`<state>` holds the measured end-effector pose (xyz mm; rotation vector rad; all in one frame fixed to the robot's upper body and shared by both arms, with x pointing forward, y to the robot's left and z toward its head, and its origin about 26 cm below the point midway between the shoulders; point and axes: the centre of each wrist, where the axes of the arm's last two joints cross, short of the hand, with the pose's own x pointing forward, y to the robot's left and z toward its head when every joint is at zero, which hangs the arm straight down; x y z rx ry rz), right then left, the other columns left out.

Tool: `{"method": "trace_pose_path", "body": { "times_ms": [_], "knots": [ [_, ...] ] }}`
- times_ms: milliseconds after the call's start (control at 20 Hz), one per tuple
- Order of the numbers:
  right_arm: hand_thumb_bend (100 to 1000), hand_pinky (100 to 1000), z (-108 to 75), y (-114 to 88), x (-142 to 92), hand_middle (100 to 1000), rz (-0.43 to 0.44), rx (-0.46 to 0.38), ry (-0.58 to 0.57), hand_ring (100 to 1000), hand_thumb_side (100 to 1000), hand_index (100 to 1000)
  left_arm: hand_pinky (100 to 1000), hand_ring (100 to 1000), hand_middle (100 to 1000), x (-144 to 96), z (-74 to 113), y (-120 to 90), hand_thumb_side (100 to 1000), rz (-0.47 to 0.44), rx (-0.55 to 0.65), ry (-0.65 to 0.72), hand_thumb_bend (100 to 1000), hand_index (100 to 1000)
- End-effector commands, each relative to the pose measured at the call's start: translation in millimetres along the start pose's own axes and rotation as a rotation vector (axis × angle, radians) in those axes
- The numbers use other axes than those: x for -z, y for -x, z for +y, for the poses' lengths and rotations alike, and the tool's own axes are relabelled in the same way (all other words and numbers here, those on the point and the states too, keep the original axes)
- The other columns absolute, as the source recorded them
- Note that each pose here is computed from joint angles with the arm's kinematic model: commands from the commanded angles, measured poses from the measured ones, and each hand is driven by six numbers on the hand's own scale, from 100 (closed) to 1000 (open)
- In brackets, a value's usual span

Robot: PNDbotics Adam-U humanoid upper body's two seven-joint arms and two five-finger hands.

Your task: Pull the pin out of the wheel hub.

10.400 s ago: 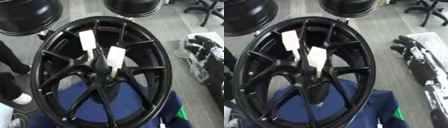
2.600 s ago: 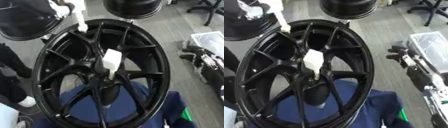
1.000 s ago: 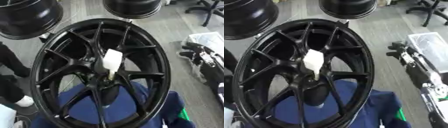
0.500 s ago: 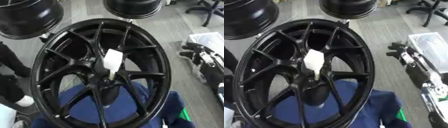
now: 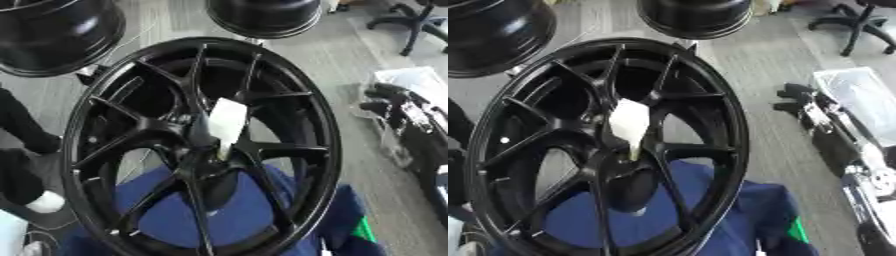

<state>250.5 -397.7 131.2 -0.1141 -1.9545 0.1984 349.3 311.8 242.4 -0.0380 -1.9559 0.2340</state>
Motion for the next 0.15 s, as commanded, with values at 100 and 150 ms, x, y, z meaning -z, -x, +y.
{"method": "trace_pose_path", "body": {
  "times_ms": [100, 150],
  "knots": [
    [100, 1000, -1.8, -8.8, 3.2, 805, -0.030, -0.008, -0.003, 794, 653, 858, 691, 764, 716, -6.4, -18.4, 9.1, 776, -0.061, -0.083, 0.009, 208, 800],
    [100, 1000, -1.7, -8.8, 3.2, 805, -0.031, -0.007, -0.002, 794, 653, 858, 688, 764, 721, -7.5, -21.7, 13.0, 774, -0.068, -0.086, 0.011, 205, 804]
  ]
}}
